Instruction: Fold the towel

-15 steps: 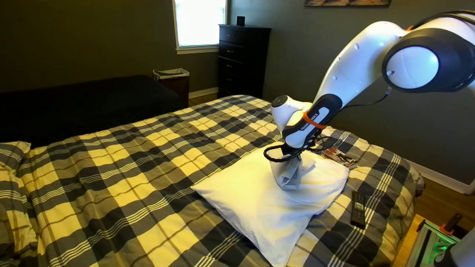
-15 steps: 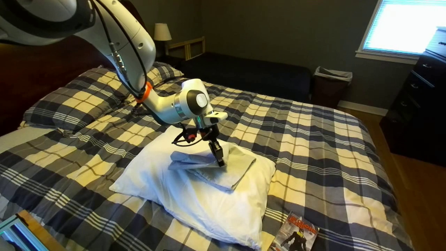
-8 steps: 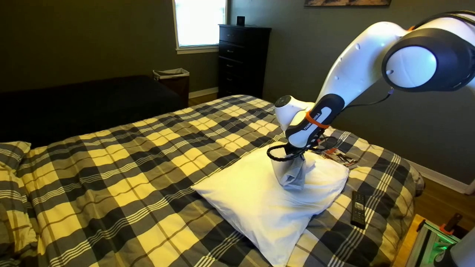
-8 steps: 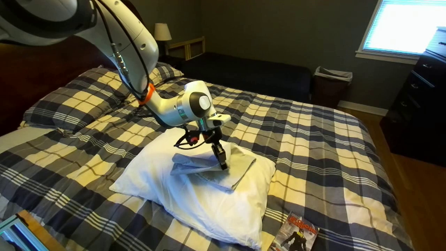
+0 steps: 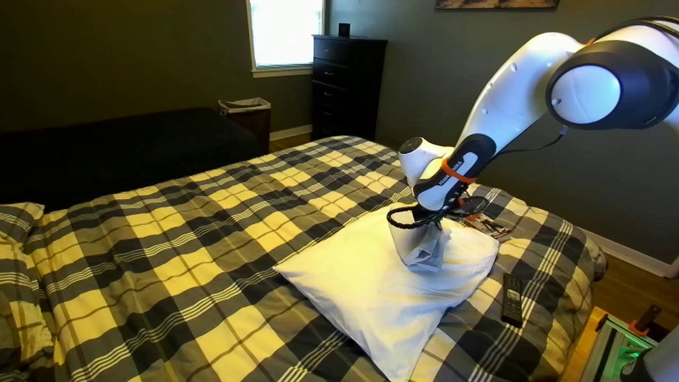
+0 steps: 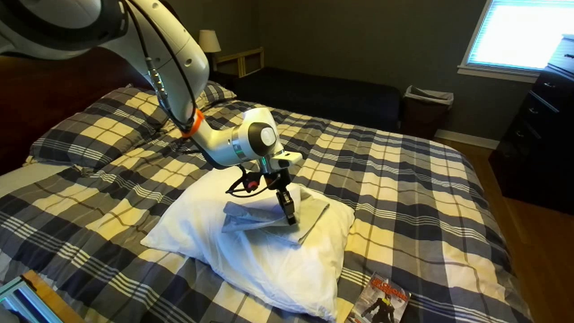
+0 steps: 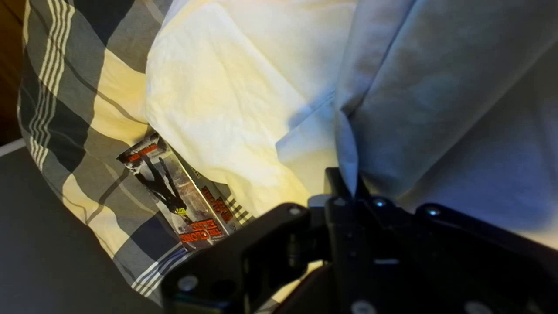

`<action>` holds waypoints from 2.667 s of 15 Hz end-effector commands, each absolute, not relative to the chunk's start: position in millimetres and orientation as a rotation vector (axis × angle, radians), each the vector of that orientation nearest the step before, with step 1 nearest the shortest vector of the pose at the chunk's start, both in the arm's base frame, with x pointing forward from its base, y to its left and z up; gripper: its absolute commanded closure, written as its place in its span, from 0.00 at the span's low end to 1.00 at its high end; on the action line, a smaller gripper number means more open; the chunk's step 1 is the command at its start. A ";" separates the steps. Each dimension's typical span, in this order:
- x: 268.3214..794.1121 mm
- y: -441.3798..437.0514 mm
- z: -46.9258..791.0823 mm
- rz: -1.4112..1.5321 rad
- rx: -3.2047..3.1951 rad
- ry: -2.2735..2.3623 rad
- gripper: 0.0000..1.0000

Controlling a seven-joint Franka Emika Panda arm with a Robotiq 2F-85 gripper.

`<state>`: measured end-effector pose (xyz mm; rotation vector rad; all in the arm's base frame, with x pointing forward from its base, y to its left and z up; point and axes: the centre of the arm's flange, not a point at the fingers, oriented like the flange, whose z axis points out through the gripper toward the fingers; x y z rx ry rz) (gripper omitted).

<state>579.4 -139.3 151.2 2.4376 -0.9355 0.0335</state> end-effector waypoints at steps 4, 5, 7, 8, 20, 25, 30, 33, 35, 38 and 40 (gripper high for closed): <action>569.4 -147.9 148.3 0.008 2.423 -0.976 0.99; 569.0 -148.9 148.2 0.006 2.422 -0.977 0.99; 568.2 -150.0 148.6 0.003 2.422 -0.982 0.72; 567.6 -150.3 149.2 0.003 2.421 -0.984 0.65; 571.5 -141.6 176.4 0.198 2.404 -1.024 0.00; 591.3 -144.8 183.3 0.223 2.418 -1.033 0.00; 590.9 -145.2 183.9 0.226 2.415 -1.038 0.00; 605.1 -157.9 194.8 0.348 2.392 -1.033 0.00; 618.8 -179.1 210.9 0.451 2.402 -1.057 0.00; 636.8 -200.0 222.5 0.533 2.451 -1.056 0.00; 645.0 -213.6 222.5 0.542 2.473 -1.062 0.00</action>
